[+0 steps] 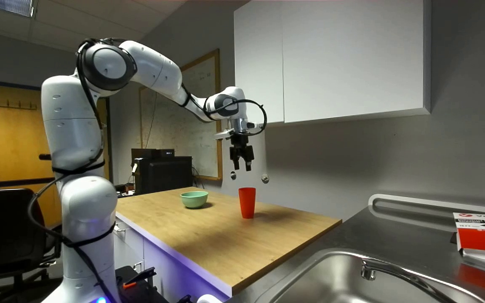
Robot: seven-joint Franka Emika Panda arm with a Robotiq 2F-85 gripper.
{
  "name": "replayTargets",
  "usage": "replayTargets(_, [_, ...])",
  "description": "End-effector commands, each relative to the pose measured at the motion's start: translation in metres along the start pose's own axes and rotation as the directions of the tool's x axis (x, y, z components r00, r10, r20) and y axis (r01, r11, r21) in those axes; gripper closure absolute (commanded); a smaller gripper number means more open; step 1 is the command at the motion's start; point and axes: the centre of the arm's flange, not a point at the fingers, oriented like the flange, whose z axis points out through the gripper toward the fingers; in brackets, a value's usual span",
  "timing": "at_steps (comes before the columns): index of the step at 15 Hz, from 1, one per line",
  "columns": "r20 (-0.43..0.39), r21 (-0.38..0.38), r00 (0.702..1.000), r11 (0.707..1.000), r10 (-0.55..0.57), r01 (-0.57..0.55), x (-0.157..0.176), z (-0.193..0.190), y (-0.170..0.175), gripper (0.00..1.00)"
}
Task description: Pour the things in the cup into the bowl
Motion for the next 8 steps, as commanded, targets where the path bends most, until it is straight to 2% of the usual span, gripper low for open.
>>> replayTargets(1, [0.029, 0.016, 0.999, 0.999, 0.036, -0.036, 0.032, 0.013, -0.002, 0.00])
replayTargets(8, [0.090, 0.021, 0.995, 0.999, 0.047, -0.049, 0.060, 0.055, -0.003, 0.00])
